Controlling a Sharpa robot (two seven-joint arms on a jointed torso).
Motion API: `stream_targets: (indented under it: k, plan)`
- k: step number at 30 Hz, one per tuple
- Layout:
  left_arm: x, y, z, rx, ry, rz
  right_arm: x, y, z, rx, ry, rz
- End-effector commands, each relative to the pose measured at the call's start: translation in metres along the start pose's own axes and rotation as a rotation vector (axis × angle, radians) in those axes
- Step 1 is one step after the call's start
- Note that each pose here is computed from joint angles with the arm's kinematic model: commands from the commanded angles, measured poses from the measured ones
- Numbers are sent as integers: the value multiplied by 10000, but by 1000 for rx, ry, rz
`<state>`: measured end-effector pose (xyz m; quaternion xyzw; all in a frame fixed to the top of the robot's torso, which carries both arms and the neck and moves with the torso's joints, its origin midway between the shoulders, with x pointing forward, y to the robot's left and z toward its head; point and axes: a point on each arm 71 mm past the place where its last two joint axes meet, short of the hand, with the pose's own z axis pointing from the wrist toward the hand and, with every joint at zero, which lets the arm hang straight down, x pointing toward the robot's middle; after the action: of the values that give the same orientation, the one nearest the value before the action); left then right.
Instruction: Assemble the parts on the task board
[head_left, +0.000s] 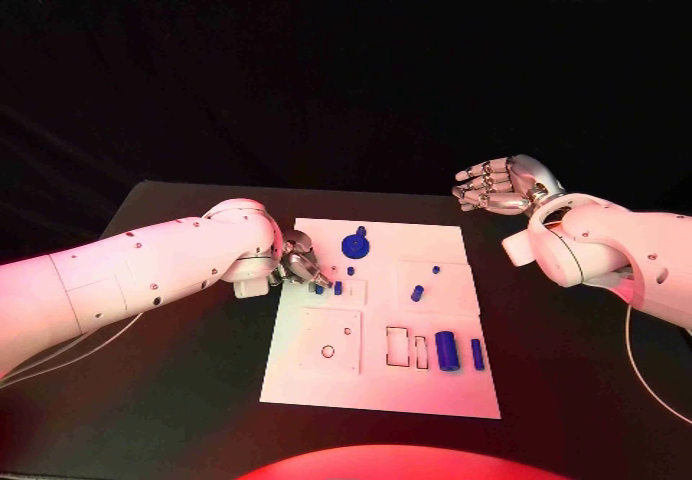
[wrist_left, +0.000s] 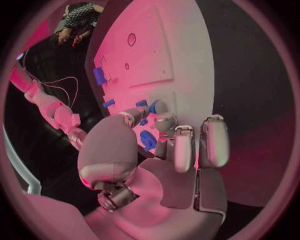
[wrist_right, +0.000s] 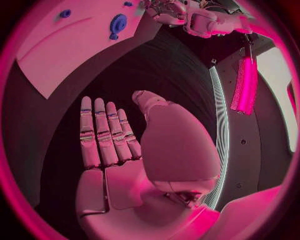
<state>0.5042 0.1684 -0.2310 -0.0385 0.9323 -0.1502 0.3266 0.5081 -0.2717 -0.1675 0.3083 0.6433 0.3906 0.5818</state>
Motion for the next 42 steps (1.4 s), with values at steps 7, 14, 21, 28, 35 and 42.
stream_targets:
  k: [7, 14, 21, 28, 35, 42]
  plan:
    - [-6, 27, -11, 8, -23, -25, 2, 8, -3, -13, 3, -7]
    - [-51, 14, -66, 35, -59, -83, 8, 5, -1, -13, 5, -6]
    - [-133, -1, -139, 76, -88, -199, 9, -3, -2, -11, 6, -4]
    - [-212, -30, -194, 146, -151, -287, 4, -11, -4, -10, 4, -4]
    - [-310, -221, -286, 418, -340, -225, -4, -17, -5, -11, 3, -4]
    - [-215, -381, -264, 594, -446, -18, -10, -23, -3, -11, 3, -4]
